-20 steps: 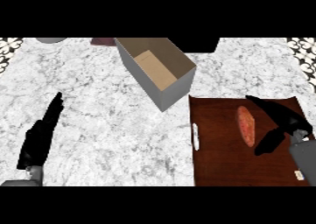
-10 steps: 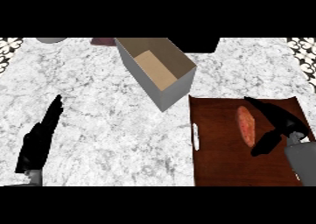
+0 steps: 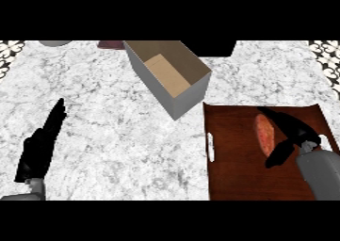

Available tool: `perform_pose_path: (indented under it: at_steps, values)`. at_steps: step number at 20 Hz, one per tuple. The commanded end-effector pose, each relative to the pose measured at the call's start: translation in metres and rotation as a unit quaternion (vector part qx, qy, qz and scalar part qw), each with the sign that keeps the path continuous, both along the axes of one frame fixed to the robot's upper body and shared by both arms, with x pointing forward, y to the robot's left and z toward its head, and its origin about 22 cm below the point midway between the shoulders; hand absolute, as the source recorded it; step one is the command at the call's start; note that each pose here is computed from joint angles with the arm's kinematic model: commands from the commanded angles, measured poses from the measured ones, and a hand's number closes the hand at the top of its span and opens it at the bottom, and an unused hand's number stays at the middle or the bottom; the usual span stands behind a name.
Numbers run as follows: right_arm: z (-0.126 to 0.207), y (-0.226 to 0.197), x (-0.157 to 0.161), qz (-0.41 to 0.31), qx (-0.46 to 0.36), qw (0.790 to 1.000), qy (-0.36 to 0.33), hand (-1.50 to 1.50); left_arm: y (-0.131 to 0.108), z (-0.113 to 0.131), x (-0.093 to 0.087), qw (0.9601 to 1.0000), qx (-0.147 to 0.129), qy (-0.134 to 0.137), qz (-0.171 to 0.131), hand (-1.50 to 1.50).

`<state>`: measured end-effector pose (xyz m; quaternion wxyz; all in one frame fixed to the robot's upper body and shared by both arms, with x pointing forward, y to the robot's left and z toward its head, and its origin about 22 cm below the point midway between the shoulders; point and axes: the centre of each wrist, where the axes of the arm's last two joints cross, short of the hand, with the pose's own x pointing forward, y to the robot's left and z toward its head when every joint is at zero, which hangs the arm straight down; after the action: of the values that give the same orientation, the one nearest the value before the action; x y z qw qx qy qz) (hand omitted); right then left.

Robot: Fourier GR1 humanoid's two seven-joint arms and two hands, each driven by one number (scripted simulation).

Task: Pick the sweet potato from the tray and place it in the cardboard box

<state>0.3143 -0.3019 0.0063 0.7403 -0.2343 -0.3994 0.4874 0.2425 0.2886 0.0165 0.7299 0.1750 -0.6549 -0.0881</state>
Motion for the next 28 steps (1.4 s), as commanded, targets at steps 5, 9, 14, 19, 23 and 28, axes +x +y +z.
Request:
perform_pose_path:
  at_steps: [5, 9, 14, 19, 23, 28]
  values:
    - [-0.021, -0.016, 0.011, -0.001, 0.027, 1.0, 0.011, 1.5, -0.007, -0.013, 0.003, 1.0, -0.003, 0.005, -0.007, 0.0]
    - [-0.028, 0.001, -0.003, 0.008, -0.035, 0.997, -0.066, 1.5, -0.004, 0.018, 0.014, 1.0, 0.004, 0.0, -0.008, 0.0]
    - [-0.003, 0.009, 0.011, 0.009, -0.055, 0.989, -0.135, 1.5, 0.0, -0.025, -0.016, 0.9999, -0.007, -0.004, -0.008, 0.0]
    - [-0.001, 0.006, 0.028, 0.011, -0.119, 0.979, -0.167, 1.5, -0.005, -0.009, 0.004, 1.0, 0.004, -0.002, -0.003, 0.0]
    - [0.025, 0.043, 0.061, -0.002, -0.15, 0.966, -0.21, 1.5, -0.02, -0.012, 0.005, 0.9999, -0.008, -0.003, -0.006, 0.0]
    - [0.035, 0.024, 0.051, 0.003, -0.18, 0.951, -0.25, 1.5, -0.001, -0.003, -0.005, 1.0, -0.006, -0.004, -0.005, 0.0]
